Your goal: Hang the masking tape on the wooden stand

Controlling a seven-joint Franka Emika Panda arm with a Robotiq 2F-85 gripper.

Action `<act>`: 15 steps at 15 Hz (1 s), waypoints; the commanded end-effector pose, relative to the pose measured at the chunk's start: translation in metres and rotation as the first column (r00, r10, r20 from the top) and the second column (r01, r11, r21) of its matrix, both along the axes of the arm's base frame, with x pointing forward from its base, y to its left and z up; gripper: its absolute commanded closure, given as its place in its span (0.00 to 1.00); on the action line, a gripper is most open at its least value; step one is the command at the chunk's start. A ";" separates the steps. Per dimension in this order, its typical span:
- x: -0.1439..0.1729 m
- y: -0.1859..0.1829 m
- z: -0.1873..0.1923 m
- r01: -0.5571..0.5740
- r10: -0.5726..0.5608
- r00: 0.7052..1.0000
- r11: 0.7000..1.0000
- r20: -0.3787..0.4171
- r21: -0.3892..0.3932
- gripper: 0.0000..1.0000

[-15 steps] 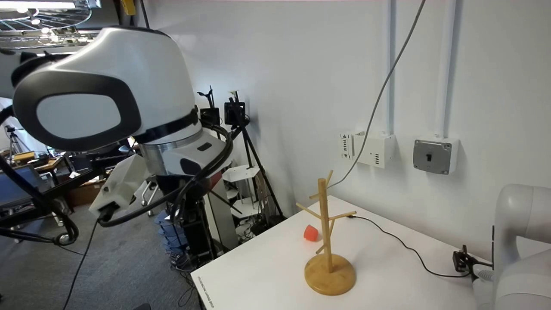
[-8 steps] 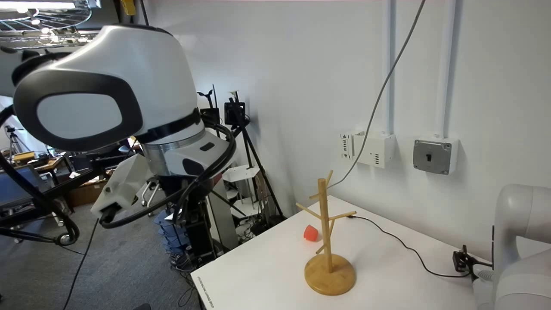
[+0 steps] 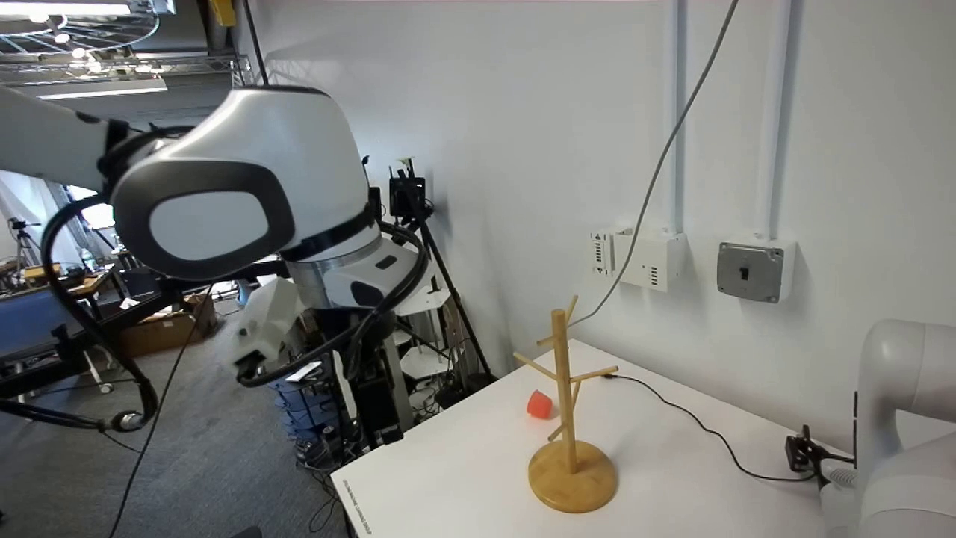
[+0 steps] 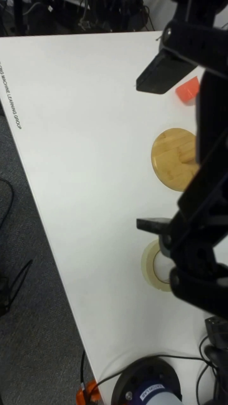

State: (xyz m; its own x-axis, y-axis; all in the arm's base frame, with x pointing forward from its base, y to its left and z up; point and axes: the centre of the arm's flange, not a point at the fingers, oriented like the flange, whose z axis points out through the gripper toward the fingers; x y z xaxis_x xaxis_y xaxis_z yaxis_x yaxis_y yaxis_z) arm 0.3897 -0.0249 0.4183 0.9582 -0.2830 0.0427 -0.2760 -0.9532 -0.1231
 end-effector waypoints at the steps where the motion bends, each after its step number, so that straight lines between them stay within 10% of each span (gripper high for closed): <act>1: 0.046 0.026 -0.038 0.038 -0.037 0.999 0.999 0.011 -0.028 0.00; 15: 0.067 -0.069 0.010 0.230 -0.231 0.972 0.973 0.044 0.018 0.00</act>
State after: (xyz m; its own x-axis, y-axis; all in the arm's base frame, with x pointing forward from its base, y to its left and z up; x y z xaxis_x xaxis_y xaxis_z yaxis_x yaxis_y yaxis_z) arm 0.4571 -0.0934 0.4282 0.8641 -0.4969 0.0795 -0.4821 -0.8628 -0.1523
